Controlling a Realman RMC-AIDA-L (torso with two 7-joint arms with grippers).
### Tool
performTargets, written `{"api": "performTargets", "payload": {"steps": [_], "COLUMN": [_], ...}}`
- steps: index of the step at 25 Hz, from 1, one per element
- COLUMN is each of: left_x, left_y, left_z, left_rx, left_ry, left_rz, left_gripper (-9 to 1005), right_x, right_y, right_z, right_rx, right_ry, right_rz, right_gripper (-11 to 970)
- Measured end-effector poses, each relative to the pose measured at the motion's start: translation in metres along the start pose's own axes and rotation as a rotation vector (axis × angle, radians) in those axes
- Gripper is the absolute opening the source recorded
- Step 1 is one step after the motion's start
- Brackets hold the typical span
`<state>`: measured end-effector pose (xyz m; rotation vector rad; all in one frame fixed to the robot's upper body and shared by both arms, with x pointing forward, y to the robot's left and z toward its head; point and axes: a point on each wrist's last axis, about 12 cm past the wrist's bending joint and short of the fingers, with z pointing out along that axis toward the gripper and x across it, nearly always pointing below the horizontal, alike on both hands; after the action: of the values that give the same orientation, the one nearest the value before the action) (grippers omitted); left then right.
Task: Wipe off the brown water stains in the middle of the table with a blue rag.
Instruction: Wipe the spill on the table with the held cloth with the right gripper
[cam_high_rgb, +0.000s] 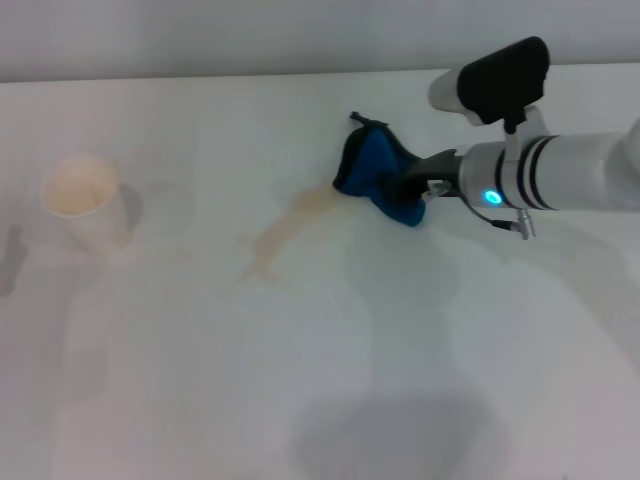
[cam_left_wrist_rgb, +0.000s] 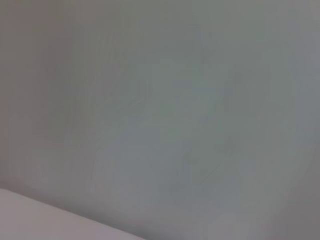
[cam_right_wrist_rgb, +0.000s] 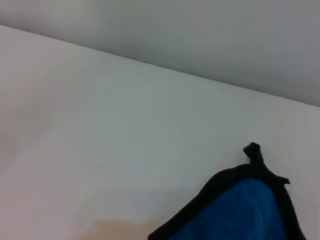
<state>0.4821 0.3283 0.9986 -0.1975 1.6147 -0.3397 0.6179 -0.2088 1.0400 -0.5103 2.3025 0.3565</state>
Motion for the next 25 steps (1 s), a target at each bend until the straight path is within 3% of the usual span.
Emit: {"api": "performTargets", "payload": {"steps": [17, 25], "left_x": [-0.002, -0.003], "left_y": [-0.002, -0.002], "left_z": [0.005, 0.007], "left_rx": [0.009, 0.012], "left_ry": [-0.007, -0.008], "left_rz": [0.003, 0.006], "left_gripper": [893, 894], "right_x": [-0.016, -0.008], "right_y": [0.082, 0.101], "right_z": [0.013, 0.009], "right_rx": [-0.271, -0.370], "right_ry": [0.067, 0.119], "right_rz": [-0.180, -0.230], "right_gripper": [85, 84]}}
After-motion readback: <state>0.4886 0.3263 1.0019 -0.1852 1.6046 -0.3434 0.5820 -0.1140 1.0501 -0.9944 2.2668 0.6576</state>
